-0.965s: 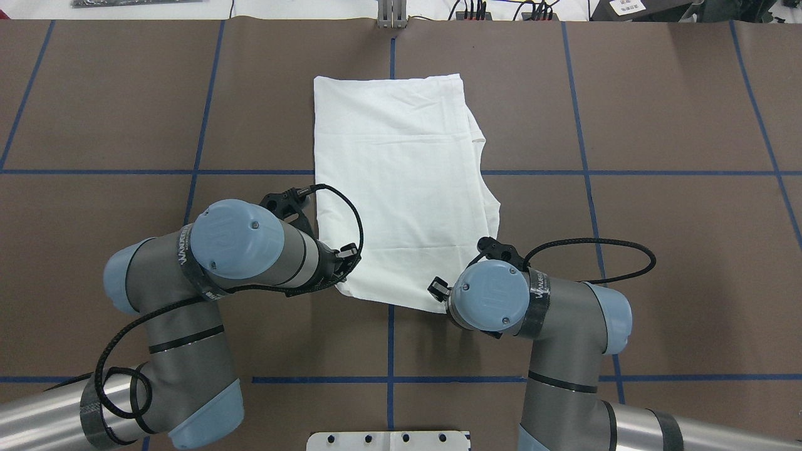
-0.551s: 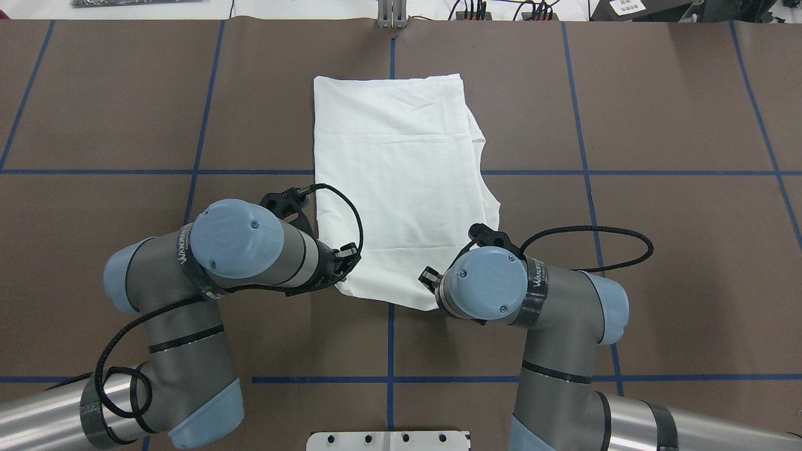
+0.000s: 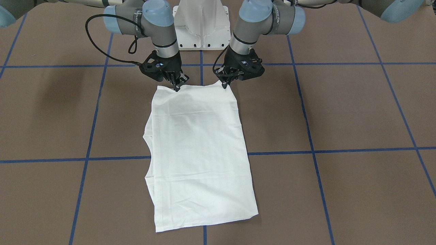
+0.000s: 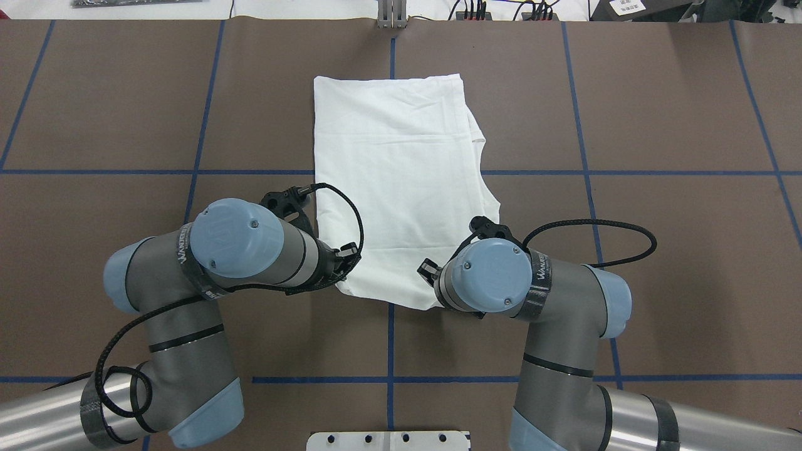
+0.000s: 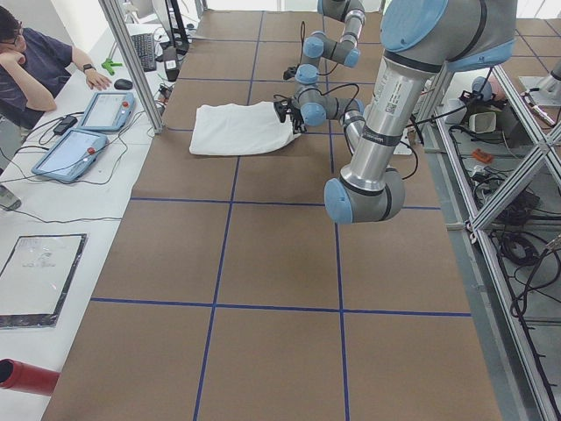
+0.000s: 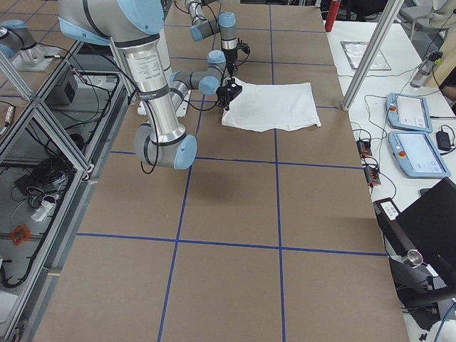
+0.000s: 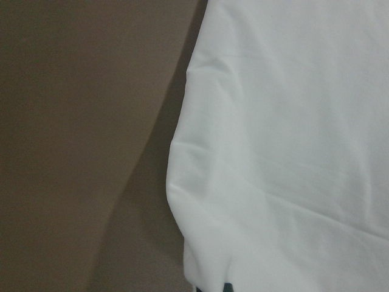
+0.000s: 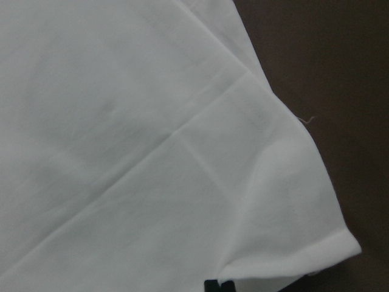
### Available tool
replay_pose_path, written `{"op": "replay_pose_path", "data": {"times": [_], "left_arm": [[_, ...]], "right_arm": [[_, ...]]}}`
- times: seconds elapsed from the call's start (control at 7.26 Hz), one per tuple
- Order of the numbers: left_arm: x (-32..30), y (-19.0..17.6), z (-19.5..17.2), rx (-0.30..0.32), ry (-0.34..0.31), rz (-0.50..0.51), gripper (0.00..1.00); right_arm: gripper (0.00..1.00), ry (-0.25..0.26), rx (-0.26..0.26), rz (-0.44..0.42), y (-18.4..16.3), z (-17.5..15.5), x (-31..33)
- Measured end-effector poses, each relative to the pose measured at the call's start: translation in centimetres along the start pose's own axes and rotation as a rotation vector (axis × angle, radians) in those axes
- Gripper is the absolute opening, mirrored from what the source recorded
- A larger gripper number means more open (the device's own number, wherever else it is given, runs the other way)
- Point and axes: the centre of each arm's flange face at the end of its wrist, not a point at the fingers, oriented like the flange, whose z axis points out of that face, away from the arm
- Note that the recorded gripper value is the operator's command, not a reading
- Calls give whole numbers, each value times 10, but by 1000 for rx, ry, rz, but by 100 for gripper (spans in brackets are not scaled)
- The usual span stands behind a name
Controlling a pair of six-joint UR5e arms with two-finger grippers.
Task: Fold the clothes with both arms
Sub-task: 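Grasp the shirt's near corners with both grippers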
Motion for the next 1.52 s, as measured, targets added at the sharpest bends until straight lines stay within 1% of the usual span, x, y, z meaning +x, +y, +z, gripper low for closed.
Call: {"op": "replay_pose_path", "data": {"times": [0.28,0.83,1.1,1.24,1.52], "left_arm": [[0,1,0,-2,1,1,0],[1,2,-1,-3,2,6,0],[2,2,-1,-3,3,8,0],[2,3,-1,-3,4,8,0],[2,3,-1,-4,3,8,0]], "right_arm": [[100,6,5,6,-2,2,2],[100,61,22,8,-2,22,19],[98,72,26,6,-1,27,21],[90,79,28,7,-1,30,21],[37,85,28,7,0,33,20]]}}
